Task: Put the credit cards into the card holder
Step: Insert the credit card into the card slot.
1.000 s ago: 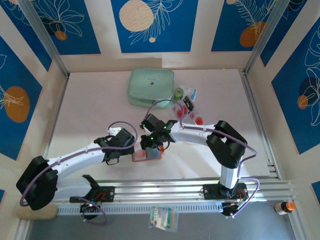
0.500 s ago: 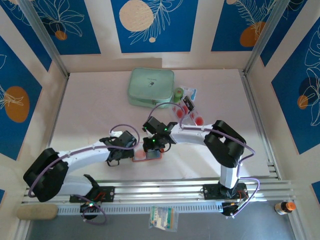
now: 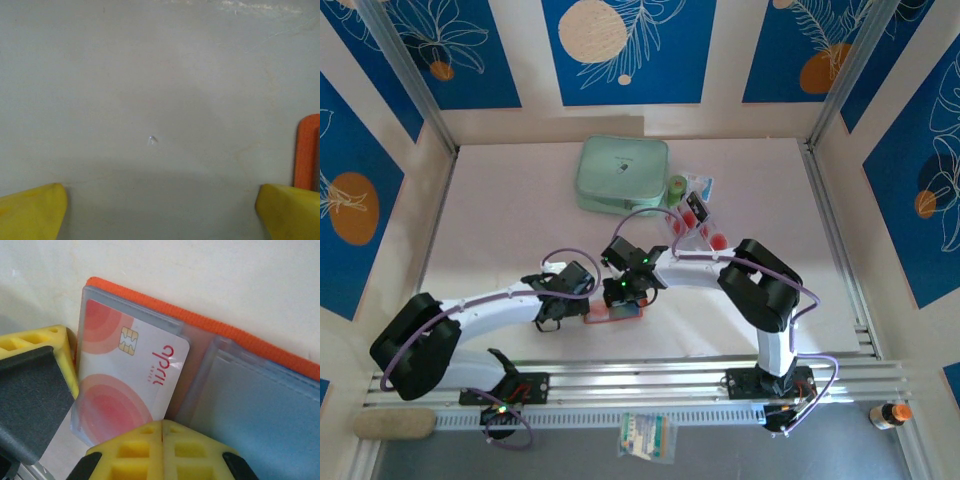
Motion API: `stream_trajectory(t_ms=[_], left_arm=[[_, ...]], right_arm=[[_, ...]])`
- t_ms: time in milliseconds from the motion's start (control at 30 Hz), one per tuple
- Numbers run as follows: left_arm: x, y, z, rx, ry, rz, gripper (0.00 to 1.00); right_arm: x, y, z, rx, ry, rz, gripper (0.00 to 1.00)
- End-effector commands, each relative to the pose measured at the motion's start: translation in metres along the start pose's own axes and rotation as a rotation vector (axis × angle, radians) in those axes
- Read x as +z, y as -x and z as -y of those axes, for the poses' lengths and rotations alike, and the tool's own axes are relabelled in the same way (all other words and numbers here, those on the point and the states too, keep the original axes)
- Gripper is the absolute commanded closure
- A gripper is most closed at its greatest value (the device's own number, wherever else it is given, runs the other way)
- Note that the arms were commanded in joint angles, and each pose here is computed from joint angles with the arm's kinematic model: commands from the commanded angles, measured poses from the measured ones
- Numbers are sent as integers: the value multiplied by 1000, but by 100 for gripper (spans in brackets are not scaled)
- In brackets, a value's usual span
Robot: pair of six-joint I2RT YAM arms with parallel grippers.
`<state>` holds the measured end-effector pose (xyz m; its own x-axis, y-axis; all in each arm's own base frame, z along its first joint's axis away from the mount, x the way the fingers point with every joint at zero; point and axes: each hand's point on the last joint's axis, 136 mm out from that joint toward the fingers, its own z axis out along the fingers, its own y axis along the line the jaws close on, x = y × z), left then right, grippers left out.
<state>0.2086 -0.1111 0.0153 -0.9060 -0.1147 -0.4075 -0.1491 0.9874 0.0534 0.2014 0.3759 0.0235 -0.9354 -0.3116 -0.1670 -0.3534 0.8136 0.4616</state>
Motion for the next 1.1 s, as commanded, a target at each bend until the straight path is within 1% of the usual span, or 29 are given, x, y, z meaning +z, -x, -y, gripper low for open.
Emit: stream_trajectory(t_ms=[0, 200, 433, 600, 767, 1067], left_arm=[[8, -9, -2, 1, 3, -33, 0], [-4, 1, -2, -14, -14, 2, 0], [-30, 23, -4, -46, -47, 85, 0], [-40, 31, -6, -59, -65, 111, 0], [-40, 32, -6, -58, -69, 114, 0], [-33, 25, -8, -58, -62, 95, 0]], right_arm=[[8, -5, -14, 2, 40, -40, 99], [3, -3, -16, 9, 55, -34, 99], [-23, 7, -12, 16, 59, 21, 99], [-37, 14, -9, 12, 45, 56, 98], [-35, 19, -6, 13, 37, 57, 98], [-14, 22, -3, 27, 32, 28, 98]])
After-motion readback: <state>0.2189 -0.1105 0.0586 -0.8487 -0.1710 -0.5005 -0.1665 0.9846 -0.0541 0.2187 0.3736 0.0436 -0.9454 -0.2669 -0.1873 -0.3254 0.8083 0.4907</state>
